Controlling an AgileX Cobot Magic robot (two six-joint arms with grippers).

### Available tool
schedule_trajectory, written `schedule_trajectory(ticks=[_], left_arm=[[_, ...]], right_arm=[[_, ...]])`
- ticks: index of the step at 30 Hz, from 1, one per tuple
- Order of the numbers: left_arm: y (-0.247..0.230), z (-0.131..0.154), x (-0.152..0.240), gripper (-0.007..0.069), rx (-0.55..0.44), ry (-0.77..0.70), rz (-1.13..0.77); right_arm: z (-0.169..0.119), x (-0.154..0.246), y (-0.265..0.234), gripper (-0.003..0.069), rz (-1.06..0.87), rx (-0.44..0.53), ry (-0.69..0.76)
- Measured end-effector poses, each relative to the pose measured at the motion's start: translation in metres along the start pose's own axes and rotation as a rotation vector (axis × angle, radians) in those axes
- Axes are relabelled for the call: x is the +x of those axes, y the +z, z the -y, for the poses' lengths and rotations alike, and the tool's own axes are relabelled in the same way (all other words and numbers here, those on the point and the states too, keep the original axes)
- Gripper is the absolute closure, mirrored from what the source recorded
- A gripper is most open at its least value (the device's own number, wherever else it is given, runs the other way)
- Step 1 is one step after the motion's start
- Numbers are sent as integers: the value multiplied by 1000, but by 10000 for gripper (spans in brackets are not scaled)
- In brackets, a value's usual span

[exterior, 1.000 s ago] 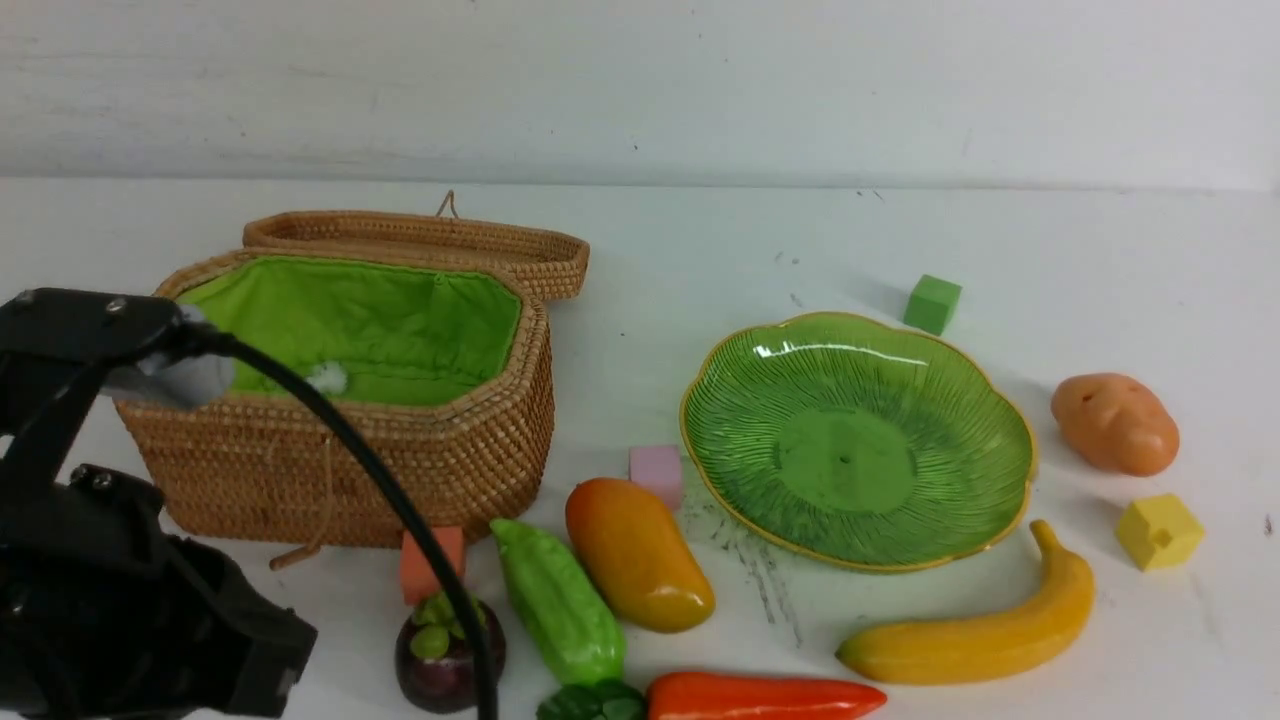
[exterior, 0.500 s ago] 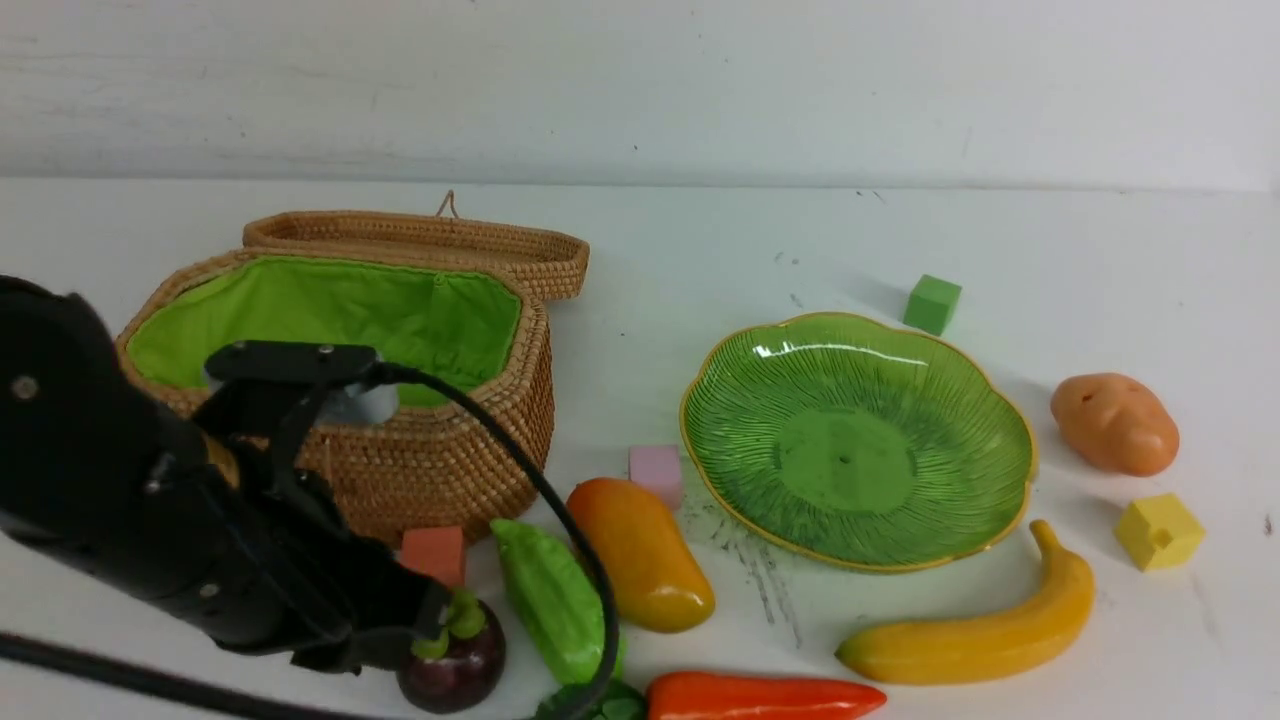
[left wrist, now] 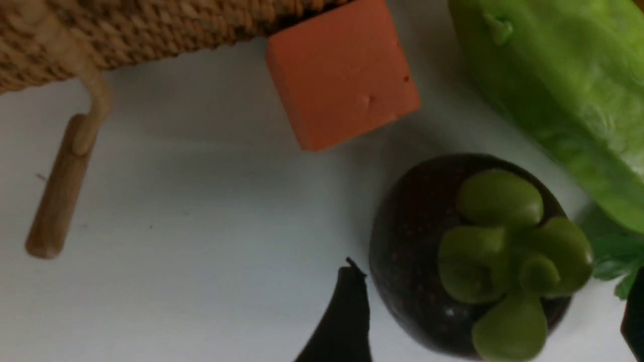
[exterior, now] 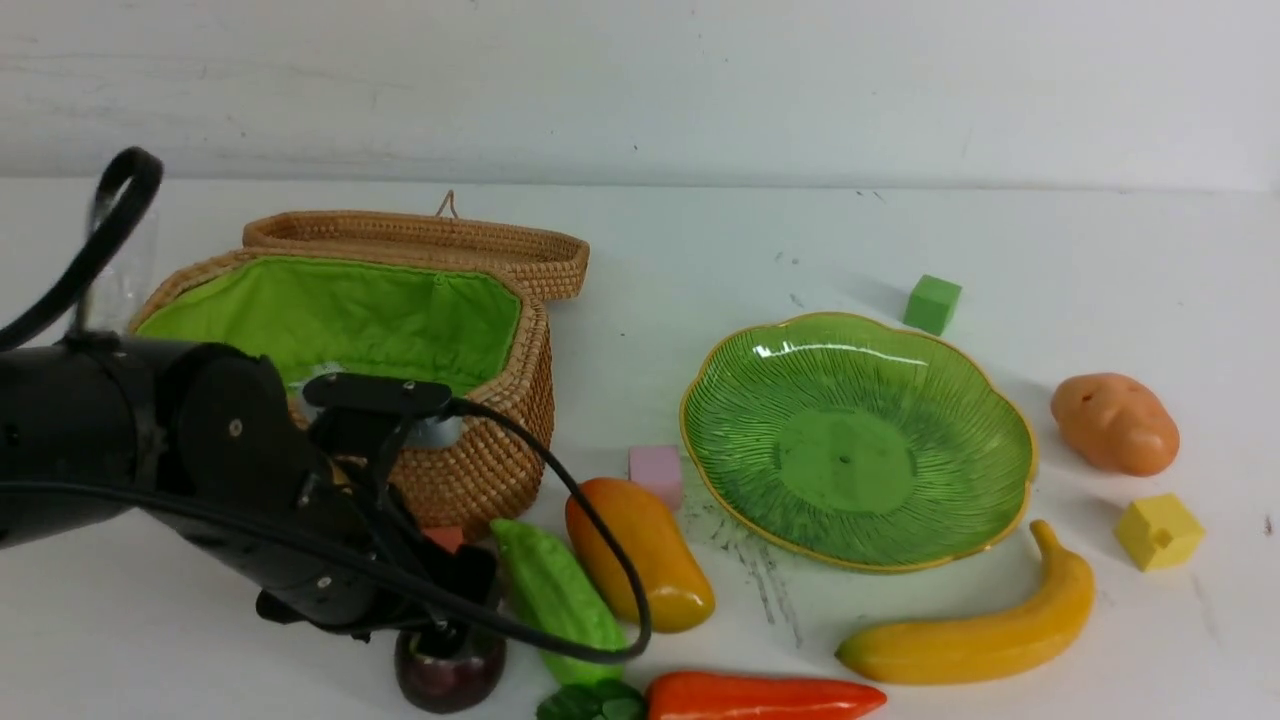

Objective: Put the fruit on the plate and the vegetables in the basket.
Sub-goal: Grab a mangosteen with your left arm and put it on the plate on the right

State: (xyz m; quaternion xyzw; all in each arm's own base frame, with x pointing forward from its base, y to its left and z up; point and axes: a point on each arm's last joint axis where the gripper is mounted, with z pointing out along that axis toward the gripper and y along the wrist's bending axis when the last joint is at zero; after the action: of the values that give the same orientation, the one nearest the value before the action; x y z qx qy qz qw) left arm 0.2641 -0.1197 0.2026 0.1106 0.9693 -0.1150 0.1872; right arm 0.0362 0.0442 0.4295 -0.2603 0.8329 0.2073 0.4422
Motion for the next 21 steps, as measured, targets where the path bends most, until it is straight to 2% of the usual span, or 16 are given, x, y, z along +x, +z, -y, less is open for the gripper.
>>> schedule_trajectory(ticks=[9,11,14,21], left_arm=[[29,-4,-1,-21,-14,-19,-31],[36,-5,0,8,-19,-21,-44],[37,-5,0,53,-19,-22,-54],[30,-3,8,57,-12,-20,-178]], right_arm=[[0,0,0,625,5,-3,-1],[0,-1,0,625,6,-3,-1],[0,-1,0,624,6,-3,-1],[-1,-1,0,619,7,-11,1]])
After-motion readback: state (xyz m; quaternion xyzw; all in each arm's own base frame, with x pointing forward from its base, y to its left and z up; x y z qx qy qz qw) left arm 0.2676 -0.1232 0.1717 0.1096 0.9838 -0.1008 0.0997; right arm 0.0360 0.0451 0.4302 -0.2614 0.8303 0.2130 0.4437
